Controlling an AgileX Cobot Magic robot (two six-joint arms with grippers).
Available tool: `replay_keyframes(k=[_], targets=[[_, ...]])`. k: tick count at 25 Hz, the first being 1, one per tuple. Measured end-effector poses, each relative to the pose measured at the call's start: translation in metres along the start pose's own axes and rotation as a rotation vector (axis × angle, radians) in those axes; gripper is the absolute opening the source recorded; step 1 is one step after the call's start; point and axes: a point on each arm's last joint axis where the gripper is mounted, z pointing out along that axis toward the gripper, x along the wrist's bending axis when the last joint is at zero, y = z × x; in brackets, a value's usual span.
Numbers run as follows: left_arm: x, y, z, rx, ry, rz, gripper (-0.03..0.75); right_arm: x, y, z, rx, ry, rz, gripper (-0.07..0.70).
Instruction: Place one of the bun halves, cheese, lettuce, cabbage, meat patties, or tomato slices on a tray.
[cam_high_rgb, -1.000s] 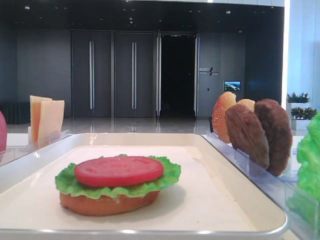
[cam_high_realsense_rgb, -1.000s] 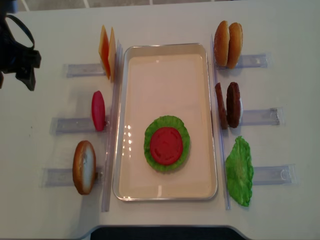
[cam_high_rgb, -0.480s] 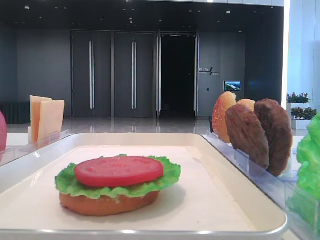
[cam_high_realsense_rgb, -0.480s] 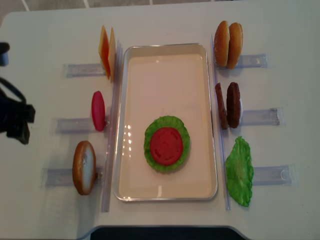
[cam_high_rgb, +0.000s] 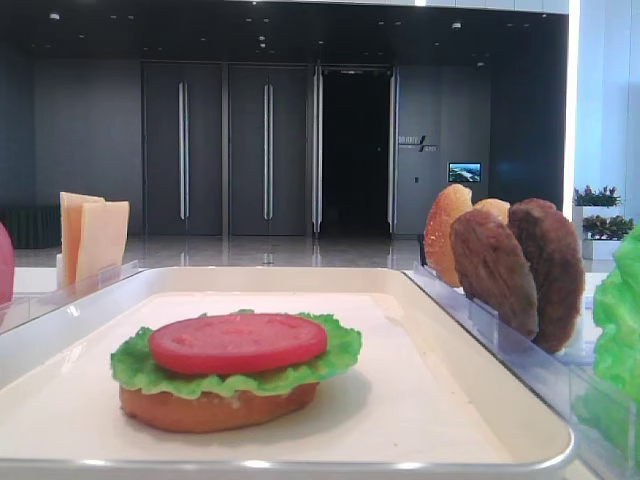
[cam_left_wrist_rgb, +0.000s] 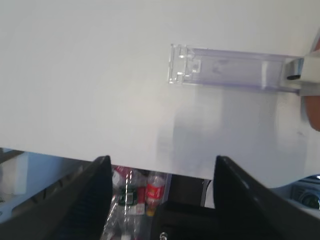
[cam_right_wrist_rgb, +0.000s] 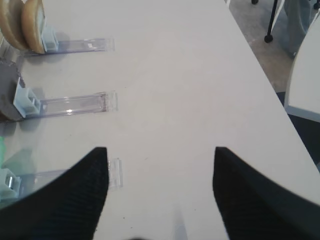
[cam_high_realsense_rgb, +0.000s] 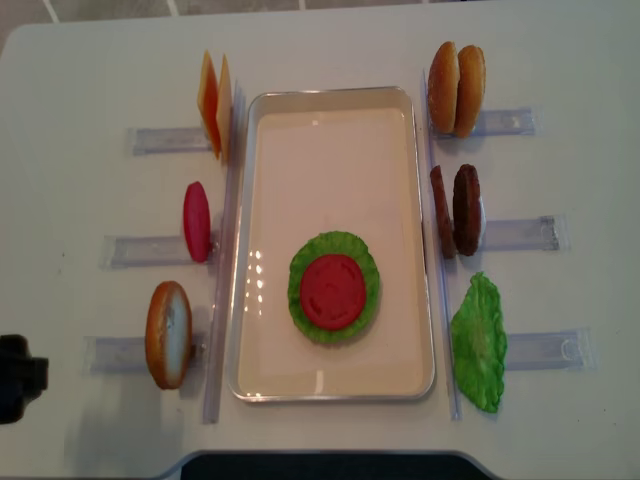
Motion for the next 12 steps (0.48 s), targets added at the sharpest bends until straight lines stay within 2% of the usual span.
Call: replay_keyframes(k=[3,6,8,12], targets=[[0.000,-0.020,-0.006,-0.108,-0.035,-0.027,0.482,0.000,0.000,0.000,0.000,0.000,0.000,0.461],[0.002,-0.035,-0.018,-0.273,-0.074,-0.058,0.482,0.000,0.000,0.000,0.000,0.000,0.000,0.461],[0.003,-0.045,-0.024,-0.351,-0.091,-0.052,0.482,0.000,0.000,0.000,0.000,0.000,0.000,0.461],[0.002,-0.062,-0.035,-0.488,-0.127,-0.009,0.482,0.000,0.000,0.000,0.000,0.000,0.000,0.461]])
